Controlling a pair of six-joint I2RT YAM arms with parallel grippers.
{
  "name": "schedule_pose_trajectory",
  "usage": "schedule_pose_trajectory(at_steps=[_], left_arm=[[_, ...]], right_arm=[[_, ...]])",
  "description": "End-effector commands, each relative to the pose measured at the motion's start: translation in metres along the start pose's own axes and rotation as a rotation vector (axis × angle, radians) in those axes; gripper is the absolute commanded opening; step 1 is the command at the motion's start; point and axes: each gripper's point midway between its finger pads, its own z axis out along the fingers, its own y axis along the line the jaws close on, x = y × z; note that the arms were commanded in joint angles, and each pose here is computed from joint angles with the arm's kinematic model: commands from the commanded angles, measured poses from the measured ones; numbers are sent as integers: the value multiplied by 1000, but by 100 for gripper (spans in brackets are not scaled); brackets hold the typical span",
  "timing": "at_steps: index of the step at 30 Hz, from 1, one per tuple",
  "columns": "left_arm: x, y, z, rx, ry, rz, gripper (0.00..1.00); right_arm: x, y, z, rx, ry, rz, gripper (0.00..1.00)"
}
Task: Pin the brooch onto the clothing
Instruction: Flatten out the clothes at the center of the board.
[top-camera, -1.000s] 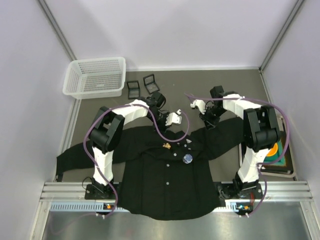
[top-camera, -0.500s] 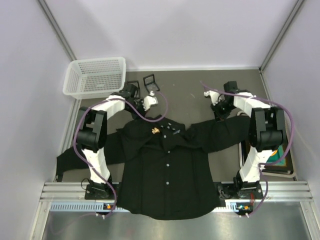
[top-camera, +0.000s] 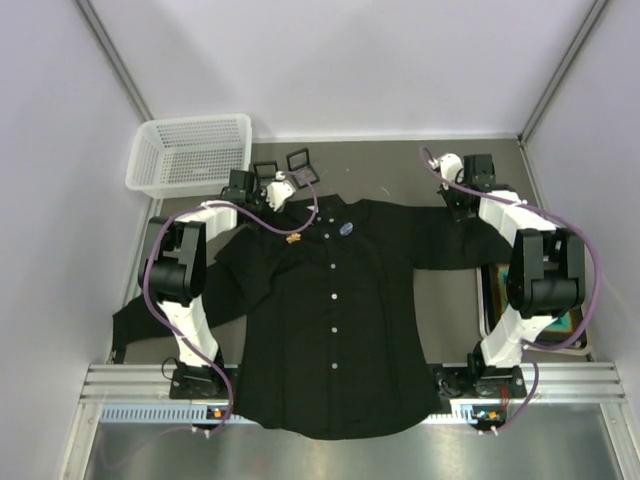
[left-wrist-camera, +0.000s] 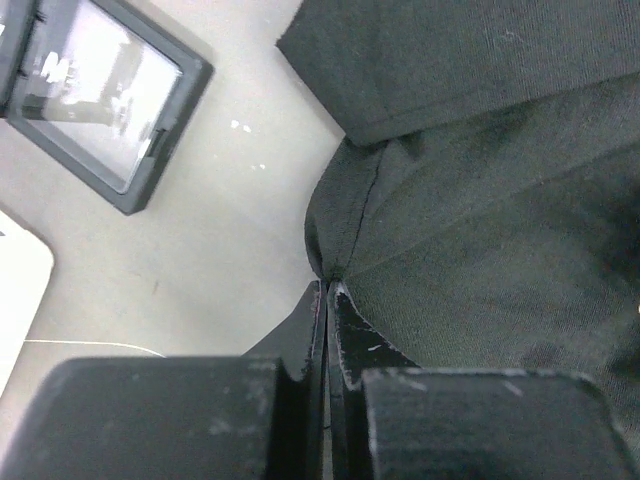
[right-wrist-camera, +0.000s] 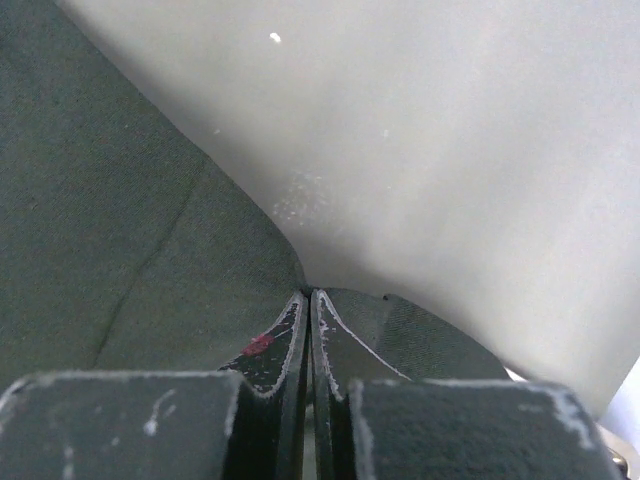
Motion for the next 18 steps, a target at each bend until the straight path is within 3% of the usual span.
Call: schedule_pose_trajectory(at_steps=[1,6,12,14,15,16,18], left_arm=[[-31,38,-8,-166,-111,-21,0],[-50,52,-8,-222,-191,-56,0],[-50,59,1,-240,-185,-11,0],[-52,64,1,-243,-178,-24,9],[-45,57,3,-210,-147,-34,13],[-49,58,0,-198,-158,-31,20],[-59,57,-12,-175,-209,-34,29]], right_arm=[[-31,-29,-16,155,-124,44,0],[-37,-45,-18,237,-156,84,0],[-34,-47,-15,260,-154,101,0],[-27,-35,-9,185,-110,94,0],[-26,-31,-8,165,-100,99,7],[-26,-28,-9,147,-99,99,26],[-28,-22,-11,118,-109,98,35]])
